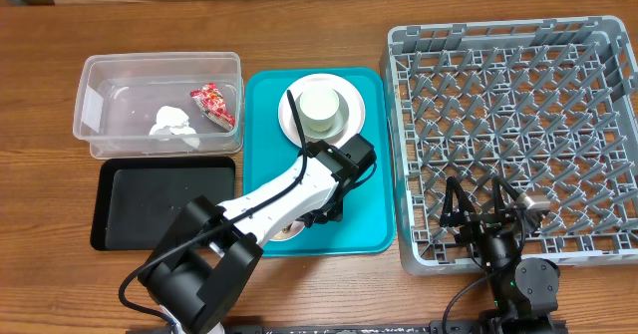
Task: Sort waste into correct bins and load items into the dishwasher
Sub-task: 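Move the left gripper to the pink plate and grip its rim, then lift the pink plate and carry it left over the black tray, then tilt the pink plate to dump food scraps onto the black tray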
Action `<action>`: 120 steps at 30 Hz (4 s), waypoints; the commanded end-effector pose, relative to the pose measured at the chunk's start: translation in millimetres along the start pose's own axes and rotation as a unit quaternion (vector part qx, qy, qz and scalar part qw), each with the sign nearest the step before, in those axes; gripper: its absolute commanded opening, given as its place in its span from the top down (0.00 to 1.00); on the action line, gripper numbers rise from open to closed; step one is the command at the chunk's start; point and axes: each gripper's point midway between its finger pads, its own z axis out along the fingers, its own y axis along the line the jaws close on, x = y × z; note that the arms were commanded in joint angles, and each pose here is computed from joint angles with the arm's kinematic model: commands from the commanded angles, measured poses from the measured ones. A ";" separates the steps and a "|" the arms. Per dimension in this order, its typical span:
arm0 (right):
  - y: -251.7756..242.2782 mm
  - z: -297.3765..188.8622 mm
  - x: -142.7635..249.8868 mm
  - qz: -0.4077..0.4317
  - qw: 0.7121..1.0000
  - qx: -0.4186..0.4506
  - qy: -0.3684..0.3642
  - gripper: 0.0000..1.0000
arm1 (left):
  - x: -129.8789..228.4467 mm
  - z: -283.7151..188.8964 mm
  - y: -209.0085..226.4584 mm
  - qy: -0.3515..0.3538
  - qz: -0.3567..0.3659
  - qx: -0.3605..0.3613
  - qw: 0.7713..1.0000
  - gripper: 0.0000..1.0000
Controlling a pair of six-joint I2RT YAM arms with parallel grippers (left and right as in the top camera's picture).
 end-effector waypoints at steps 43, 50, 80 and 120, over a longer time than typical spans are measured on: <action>-0.4 0.2 1.9 0.004 1.000 0.000 -0.001 0.00 | -8.4 -17.3 -2.1 -0.013 -0.006 0.014 1.000 0.96; -0.4 0.2 1.9 0.004 1.000 0.000 -0.001 0.00 | -8.4 -17.5 -2.5 -0.012 -0.002 0.015 1.000 0.96; -0.4 0.2 1.9 0.004 1.000 0.000 -0.001 0.00 | -48.2 -140.0 37.1 0.023 0.060 0.309 0.949 0.96; -0.4 0.2 1.9 0.004 1.000 0.000 -0.001 0.00 | -46.2 -77.4 258.8 -0.186 -0.301 0.572 0.740 0.96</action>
